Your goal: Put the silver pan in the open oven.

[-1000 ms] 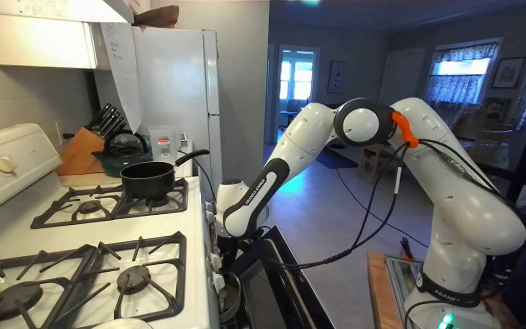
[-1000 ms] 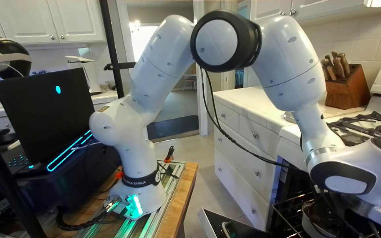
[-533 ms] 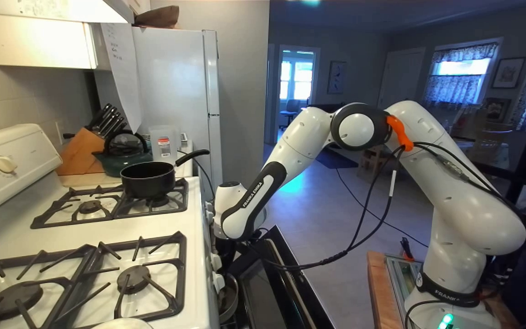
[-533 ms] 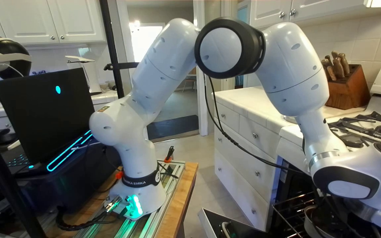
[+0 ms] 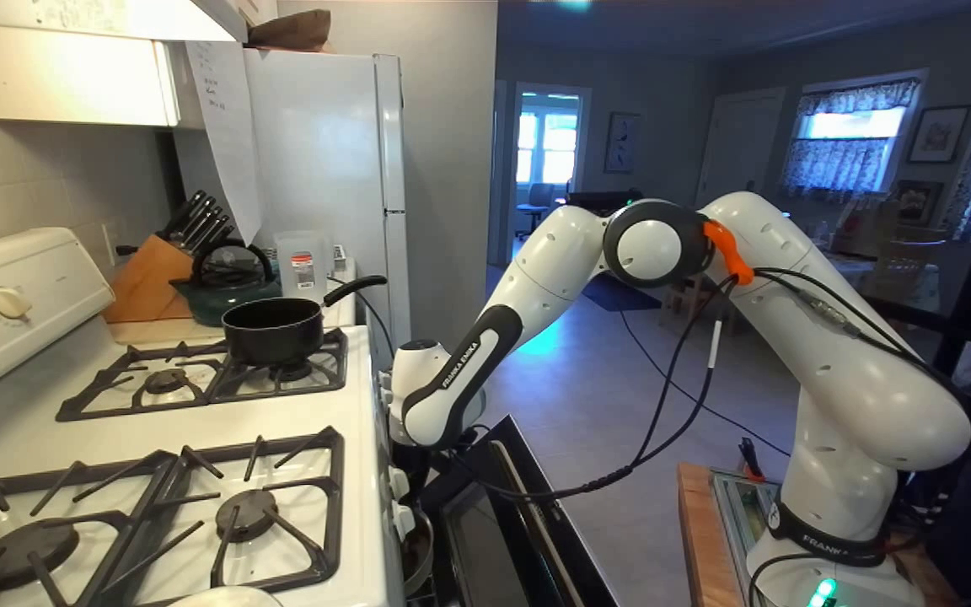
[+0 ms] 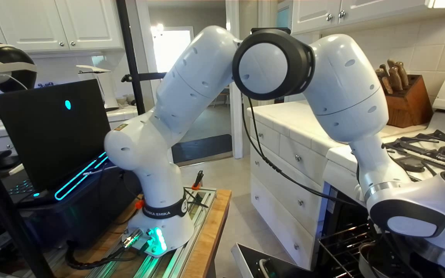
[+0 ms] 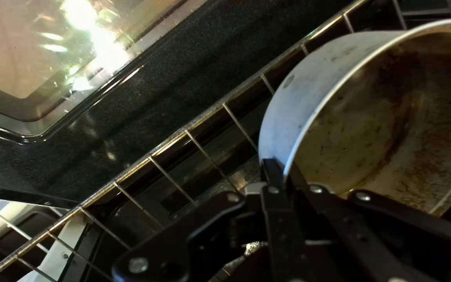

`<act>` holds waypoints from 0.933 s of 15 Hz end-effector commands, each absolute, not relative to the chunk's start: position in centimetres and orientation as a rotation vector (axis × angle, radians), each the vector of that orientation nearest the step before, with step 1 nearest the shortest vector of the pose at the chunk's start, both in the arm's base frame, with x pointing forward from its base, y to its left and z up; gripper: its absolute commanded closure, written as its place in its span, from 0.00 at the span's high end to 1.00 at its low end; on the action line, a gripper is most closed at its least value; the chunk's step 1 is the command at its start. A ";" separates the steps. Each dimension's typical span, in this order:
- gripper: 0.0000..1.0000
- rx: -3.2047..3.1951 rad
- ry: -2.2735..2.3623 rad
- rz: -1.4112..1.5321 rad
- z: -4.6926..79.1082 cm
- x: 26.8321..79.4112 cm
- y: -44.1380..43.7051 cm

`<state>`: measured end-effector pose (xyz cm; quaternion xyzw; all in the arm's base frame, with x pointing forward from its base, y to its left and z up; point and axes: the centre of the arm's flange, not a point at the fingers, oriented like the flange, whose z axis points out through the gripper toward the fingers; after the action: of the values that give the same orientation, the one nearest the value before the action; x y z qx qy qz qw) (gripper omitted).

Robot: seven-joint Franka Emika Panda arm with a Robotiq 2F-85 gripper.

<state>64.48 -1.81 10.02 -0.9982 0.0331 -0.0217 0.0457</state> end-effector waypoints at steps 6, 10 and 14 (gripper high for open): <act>0.02 -3.038 0.087 -0.077 8.8 65.8 -2.0; 0.02 -3.041 0.089 -0.067 8.4 65.9 -2.0; 0.02 -3.046 0.096 -0.058 7.9 66.0 -2.2</act>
<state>64.96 -1.92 8.42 -0.9982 0.0346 -0.0187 0.0463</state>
